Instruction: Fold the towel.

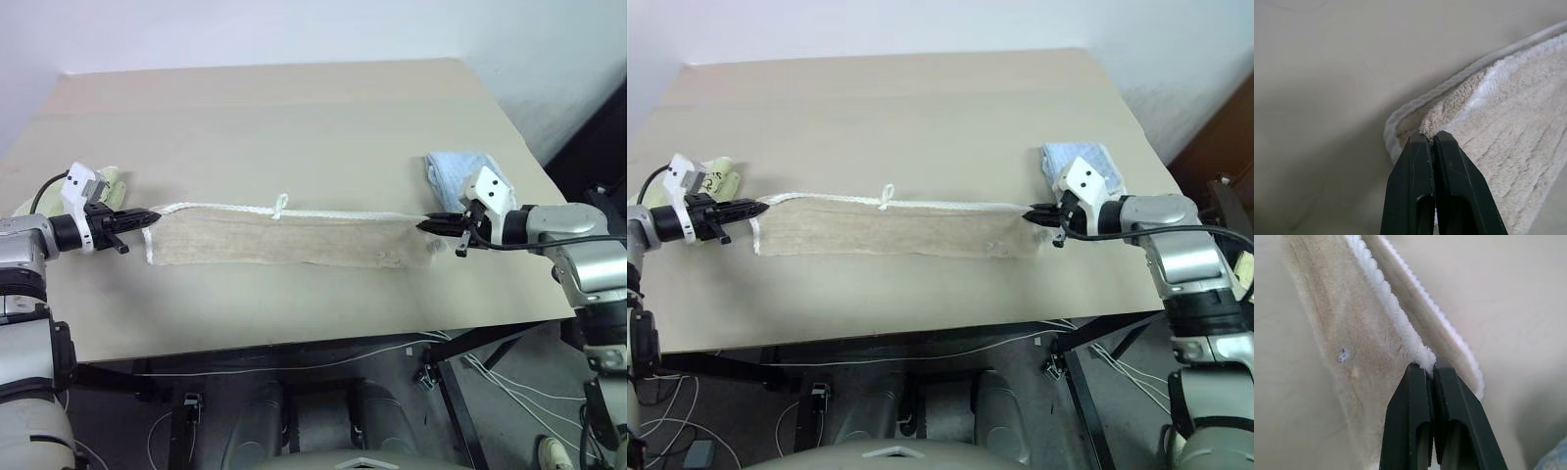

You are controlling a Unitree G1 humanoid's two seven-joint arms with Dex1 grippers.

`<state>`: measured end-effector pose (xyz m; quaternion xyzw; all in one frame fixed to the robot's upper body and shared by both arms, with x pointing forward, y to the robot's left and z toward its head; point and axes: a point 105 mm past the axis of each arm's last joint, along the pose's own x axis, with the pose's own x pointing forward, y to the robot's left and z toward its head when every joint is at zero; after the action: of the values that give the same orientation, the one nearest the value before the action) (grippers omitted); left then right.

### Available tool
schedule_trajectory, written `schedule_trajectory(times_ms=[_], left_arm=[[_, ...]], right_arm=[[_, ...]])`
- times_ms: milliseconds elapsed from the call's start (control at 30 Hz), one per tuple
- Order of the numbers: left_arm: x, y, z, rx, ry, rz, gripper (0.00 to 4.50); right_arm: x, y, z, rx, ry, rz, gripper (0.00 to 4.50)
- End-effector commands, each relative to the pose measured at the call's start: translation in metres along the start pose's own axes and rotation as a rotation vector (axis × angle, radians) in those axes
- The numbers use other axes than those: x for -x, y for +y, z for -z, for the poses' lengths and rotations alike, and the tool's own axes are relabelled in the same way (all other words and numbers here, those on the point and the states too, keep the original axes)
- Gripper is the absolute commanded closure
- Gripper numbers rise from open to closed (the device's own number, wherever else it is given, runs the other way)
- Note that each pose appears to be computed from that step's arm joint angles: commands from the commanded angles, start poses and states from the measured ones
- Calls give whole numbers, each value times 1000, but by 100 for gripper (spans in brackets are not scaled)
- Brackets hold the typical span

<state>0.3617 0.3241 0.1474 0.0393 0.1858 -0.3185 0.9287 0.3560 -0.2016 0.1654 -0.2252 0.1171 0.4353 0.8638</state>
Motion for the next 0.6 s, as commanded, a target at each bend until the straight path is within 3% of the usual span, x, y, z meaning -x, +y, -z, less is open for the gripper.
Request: schedule_trajectory(times_ms=[33,267,400,600], left_arm=[[0,5,-8,-25,1,-34,448],[-11,3,-8,-19,-7,-40,448],[-13,4,-8,-7,-16,-52,345],[-8,5,-8,9,-32,-48,140]], right_arm=[[-2,-12,-9,44,-23,37,450],[-15,-22,-10,51,-43,87,450],[-18,-25,-4,33,-14,98,450],[-20,-18,-11,11,-58,58,283]])
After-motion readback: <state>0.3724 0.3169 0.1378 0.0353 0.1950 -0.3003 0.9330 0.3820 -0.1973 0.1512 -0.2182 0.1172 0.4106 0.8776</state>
